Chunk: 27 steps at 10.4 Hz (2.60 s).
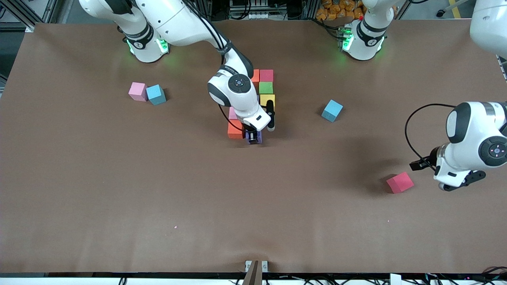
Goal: Form number 2 with 11 blocks
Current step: 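Lower purple beside orange with the right gripper while the left gripper grasps pink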
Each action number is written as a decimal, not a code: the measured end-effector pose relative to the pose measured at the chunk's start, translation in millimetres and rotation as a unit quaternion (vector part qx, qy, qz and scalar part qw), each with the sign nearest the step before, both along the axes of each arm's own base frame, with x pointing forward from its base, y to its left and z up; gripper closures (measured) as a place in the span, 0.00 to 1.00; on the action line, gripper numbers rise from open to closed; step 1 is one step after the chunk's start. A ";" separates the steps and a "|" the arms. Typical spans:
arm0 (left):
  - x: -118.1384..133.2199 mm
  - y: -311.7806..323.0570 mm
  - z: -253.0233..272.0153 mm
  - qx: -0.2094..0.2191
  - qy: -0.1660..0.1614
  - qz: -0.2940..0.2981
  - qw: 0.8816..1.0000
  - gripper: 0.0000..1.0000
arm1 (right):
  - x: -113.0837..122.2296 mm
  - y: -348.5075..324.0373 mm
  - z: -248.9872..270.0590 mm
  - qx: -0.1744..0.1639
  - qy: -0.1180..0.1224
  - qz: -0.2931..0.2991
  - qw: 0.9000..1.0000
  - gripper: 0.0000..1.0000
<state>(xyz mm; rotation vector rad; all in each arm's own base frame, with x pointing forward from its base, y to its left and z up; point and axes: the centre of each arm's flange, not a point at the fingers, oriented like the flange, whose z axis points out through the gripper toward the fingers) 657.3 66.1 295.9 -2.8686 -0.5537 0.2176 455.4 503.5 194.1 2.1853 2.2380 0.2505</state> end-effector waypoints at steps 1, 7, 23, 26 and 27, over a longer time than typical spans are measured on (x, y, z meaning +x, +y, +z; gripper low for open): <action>6.1 0.5 -5.8 -0.002 -0.003 0.011 1.000 0.00 | -0.3 -0.2 -0.5 0.000 0.000 0.000 1.000 0.43; 42.2 -46.0 -16.0 -0.005 -0.064 0.122 0.991 0.00 | -9.5 -6.9 -3.8 -0.008 0.007 0.002 1.000 0.43; 48.4 -42.5 -63.8 -0.029 -0.070 0.084 0.994 0.00 | -15.2 -12.8 -4.2 -0.013 0.011 0.003 1.000 0.35; 47.4 -41.6 -66.1 -0.032 -0.065 0.060 0.996 0.00 | -14.2 -12.6 -0.5 -0.011 0.009 0.003 1.000 0.00; 46.6 -40.2 -67.8 -0.032 -0.062 0.054 0.996 0.00 | -13.1 -11.8 5.7 -0.008 0.005 0.002 1.000 0.00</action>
